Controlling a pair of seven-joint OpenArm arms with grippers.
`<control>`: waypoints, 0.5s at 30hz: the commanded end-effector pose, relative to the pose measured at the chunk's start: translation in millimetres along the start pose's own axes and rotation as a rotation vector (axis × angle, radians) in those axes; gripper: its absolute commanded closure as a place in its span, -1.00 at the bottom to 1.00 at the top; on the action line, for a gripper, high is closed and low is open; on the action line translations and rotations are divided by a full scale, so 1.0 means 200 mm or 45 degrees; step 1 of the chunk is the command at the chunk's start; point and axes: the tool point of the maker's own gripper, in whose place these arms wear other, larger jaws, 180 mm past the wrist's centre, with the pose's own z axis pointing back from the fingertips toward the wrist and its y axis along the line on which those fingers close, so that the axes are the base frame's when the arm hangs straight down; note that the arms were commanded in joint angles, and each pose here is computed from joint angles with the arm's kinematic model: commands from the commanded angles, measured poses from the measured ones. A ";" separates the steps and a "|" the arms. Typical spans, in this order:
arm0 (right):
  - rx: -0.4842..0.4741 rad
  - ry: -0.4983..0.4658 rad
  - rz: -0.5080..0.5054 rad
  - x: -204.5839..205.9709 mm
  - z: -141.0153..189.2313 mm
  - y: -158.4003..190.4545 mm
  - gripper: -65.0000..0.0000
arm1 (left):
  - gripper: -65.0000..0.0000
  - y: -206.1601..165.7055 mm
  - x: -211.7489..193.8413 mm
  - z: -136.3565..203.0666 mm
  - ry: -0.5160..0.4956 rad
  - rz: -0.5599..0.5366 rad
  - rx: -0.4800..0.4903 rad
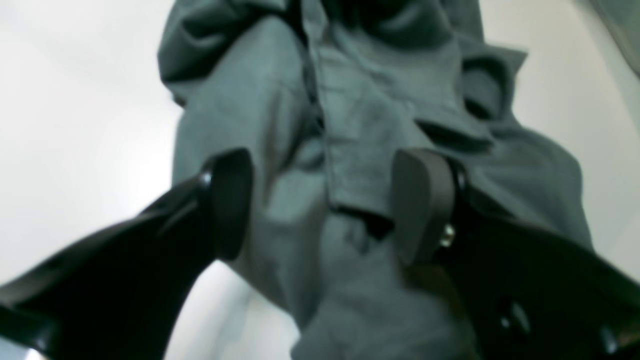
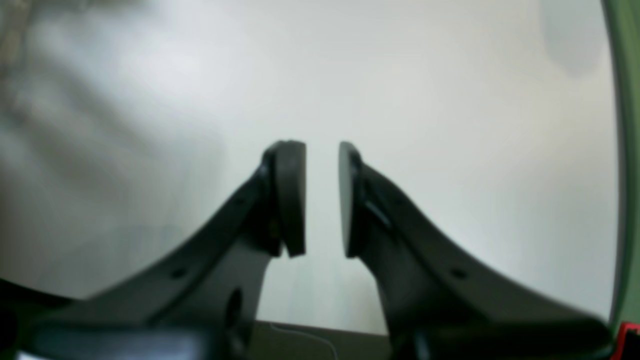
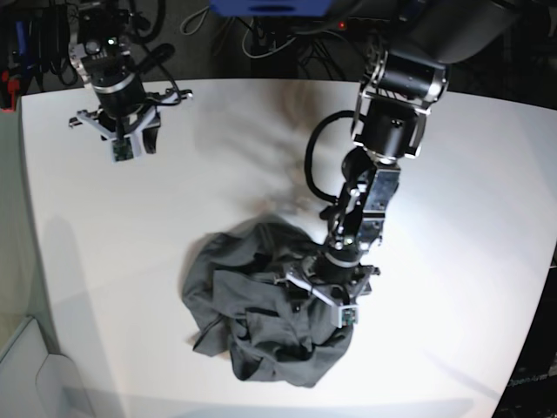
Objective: Layout the t-shirt on the table in an organized manner, then fold the t-shirt properly
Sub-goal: 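Reach the left gripper into the grey t-shirt and grasp fabric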
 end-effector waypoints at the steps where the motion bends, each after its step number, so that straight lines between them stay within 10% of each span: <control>1: -0.001 -0.043 0.002 0.04 0.01 -0.01 0.58 | -0.31 -0.05 0.13 -0.03 -0.088 0.006 -0.028; 15: 0.001 -0.026 0.001 0.02 0.01 0.00 0.58 | -0.31 -0.18 0.09 -0.07 -0.062 0.041 -0.066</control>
